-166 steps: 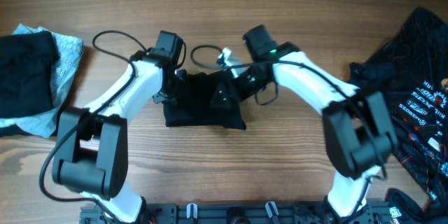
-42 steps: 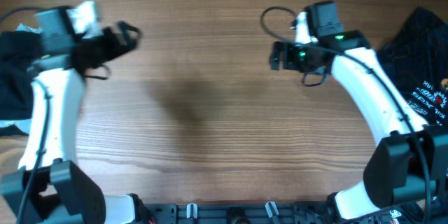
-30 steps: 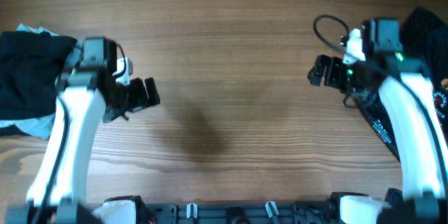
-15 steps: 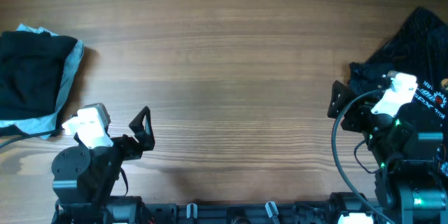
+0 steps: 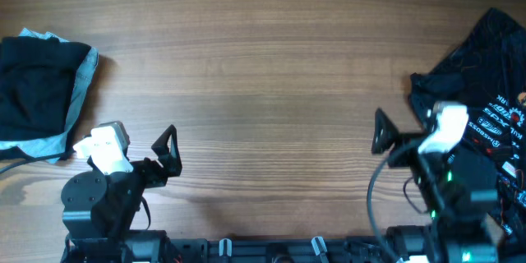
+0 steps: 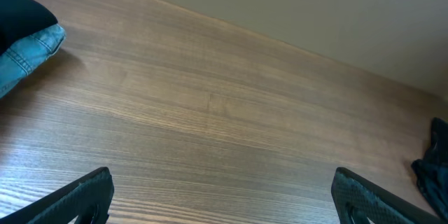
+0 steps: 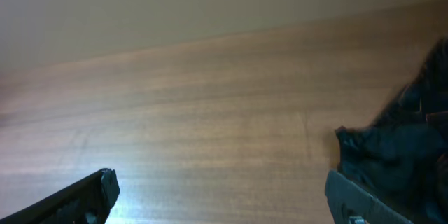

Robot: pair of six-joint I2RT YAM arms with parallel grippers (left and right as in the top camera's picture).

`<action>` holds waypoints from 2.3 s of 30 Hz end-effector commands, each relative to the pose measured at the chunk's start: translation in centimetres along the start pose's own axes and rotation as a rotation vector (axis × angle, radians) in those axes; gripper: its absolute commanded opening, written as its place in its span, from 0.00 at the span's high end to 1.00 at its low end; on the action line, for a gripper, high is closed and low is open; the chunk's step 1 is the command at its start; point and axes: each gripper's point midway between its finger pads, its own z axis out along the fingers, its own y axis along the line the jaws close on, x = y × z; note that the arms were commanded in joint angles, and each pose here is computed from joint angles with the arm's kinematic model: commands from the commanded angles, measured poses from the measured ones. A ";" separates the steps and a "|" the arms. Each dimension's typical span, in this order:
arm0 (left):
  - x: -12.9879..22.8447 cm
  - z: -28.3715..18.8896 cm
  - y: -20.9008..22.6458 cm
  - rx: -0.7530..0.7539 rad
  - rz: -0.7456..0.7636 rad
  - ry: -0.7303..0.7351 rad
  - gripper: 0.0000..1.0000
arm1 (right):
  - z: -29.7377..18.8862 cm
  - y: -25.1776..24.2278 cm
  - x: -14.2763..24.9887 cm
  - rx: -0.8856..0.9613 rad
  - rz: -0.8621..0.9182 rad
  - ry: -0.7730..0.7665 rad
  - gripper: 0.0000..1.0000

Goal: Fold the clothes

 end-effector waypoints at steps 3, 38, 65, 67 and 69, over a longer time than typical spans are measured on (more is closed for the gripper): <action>0.1 0.0 0.1 -0.004 -0.004 -0.005 0.00 | -1.3 2.1 1.6 -0.144 -0.179 -0.220 0.00; 0.1 0.0 0.1 -0.004 -0.004 -0.005 0.00 | 2.4 1.2 5.9 -0.142 -0.317 -0.341 0.00; 5.1 6.3 4.0 0.045 0.029 -0.347 0.00 | 2.3 1.3 5.9 -0.143 -0.317 -0.341 0.00; 5.1 6.3 4.0 0.045 0.029 -0.347 0.00 | 2.4 1.2 5.9 -0.142 -0.316 -0.341 0.00; 5.1 6.3 4.0 0.045 0.029 -0.347 0.00 | 2.4 1.2 5.9 -0.142 -0.316 -0.341 0.00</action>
